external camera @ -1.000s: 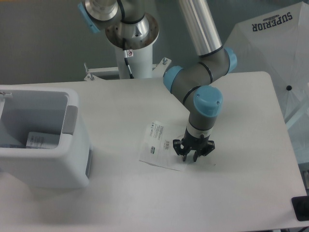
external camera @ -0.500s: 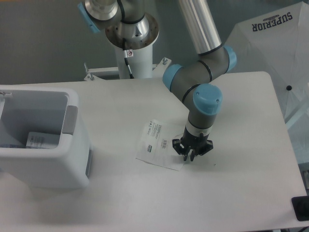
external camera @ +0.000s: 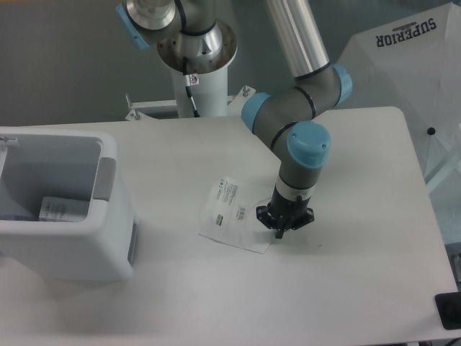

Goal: Place the trash in the trash can
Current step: 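Lift the bag and swing it over the trash bin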

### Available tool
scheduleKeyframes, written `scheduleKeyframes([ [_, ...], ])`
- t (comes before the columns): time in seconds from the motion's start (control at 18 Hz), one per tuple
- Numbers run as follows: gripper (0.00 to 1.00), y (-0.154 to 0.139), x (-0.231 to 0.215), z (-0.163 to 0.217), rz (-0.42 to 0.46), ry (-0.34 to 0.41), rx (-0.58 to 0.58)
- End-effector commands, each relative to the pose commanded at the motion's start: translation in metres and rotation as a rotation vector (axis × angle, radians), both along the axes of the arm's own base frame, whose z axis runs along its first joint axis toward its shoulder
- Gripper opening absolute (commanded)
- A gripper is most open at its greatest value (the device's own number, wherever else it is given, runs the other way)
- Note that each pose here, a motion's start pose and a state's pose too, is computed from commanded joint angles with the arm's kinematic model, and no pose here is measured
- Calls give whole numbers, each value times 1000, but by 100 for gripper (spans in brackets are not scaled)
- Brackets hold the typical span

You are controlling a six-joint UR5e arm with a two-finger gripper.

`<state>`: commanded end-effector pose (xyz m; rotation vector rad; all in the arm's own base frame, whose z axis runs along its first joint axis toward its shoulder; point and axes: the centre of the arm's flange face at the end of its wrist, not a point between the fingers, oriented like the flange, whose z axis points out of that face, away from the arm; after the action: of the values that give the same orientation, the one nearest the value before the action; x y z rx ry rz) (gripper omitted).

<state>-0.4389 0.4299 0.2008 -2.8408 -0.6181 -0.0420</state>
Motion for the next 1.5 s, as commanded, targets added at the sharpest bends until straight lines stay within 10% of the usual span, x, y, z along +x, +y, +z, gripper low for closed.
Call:
scheduleKeyframes([
  [1.0, 0, -25, 2, 175, 111, -58, 179],
  [1.5, 0, -14, 37, 317, 261, -64, 478],
])
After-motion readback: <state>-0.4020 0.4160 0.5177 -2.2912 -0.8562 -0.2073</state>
